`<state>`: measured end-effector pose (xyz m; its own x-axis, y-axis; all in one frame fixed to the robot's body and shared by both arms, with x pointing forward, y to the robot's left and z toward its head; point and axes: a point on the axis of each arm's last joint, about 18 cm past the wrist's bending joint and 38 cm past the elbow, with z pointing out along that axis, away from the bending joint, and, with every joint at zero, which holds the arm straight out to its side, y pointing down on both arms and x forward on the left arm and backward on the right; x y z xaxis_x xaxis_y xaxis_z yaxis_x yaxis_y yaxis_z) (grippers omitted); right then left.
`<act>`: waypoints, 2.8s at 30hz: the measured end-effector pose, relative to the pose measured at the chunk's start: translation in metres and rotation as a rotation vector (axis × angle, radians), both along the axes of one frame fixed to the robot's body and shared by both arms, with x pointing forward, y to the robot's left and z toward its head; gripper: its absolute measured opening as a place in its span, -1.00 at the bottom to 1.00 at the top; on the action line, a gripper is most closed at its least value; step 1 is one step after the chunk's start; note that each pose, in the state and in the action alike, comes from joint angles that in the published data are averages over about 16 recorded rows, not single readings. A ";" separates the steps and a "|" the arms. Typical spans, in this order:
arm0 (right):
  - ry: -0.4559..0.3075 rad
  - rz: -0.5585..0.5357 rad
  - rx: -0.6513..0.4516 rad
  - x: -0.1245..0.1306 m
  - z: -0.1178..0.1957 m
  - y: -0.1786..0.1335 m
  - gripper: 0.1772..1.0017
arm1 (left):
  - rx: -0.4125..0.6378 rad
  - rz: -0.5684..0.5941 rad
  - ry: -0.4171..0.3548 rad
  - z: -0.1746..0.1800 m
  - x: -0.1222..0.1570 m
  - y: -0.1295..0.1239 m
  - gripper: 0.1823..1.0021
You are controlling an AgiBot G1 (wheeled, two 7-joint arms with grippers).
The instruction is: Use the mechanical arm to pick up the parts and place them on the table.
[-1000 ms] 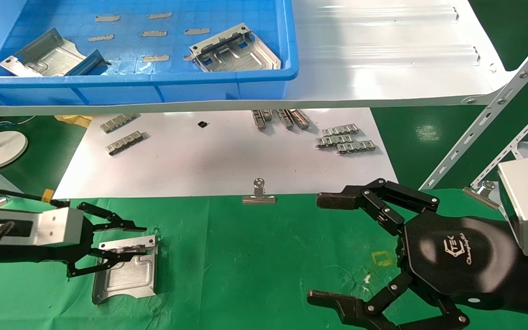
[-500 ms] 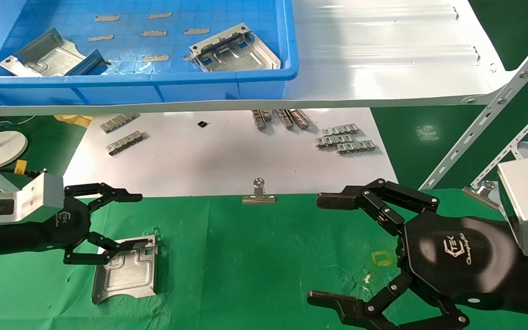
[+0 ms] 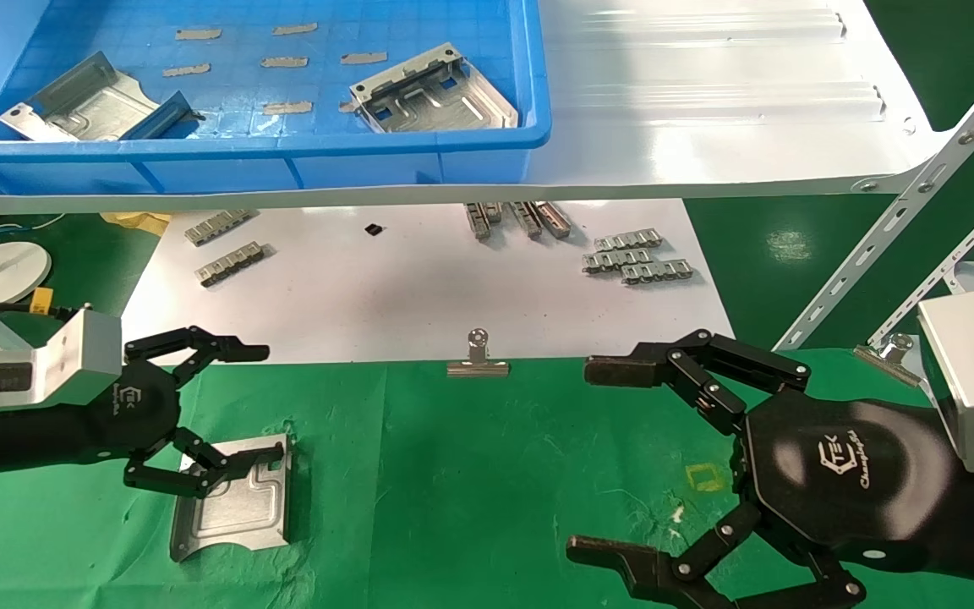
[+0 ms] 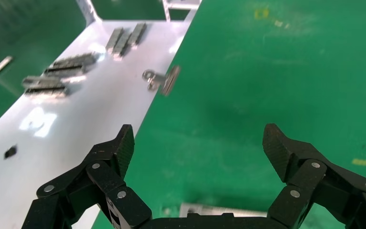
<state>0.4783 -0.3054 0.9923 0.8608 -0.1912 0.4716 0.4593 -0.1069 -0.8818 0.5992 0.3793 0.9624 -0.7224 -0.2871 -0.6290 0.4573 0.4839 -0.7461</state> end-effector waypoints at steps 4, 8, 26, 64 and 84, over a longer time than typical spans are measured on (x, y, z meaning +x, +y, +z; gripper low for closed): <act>0.000 0.000 0.000 0.000 0.000 0.000 1.00 | -0.033 -0.027 0.007 0.001 -0.004 -0.008 0.93; 0.000 0.000 0.000 0.000 0.000 0.000 1.00 | -0.065 -0.054 0.014 0.003 -0.010 -0.016 0.97; 0.000 0.000 0.000 0.000 0.000 0.000 1.00 | -0.184 -0.169 0.048 0.014 -0.045 -0.046 1.00; 0.000 0.000 0.000 0.000 0.000 0.000 1.00 | -0.266 -0.332 0.106 0.030 -0.129 -0.081 1.00; 0.000 0.000 0.000 0.000 0.000 0.000 1.00 | -0.268 -0.324 0.109 0.030 -0.125 -0.079 1.00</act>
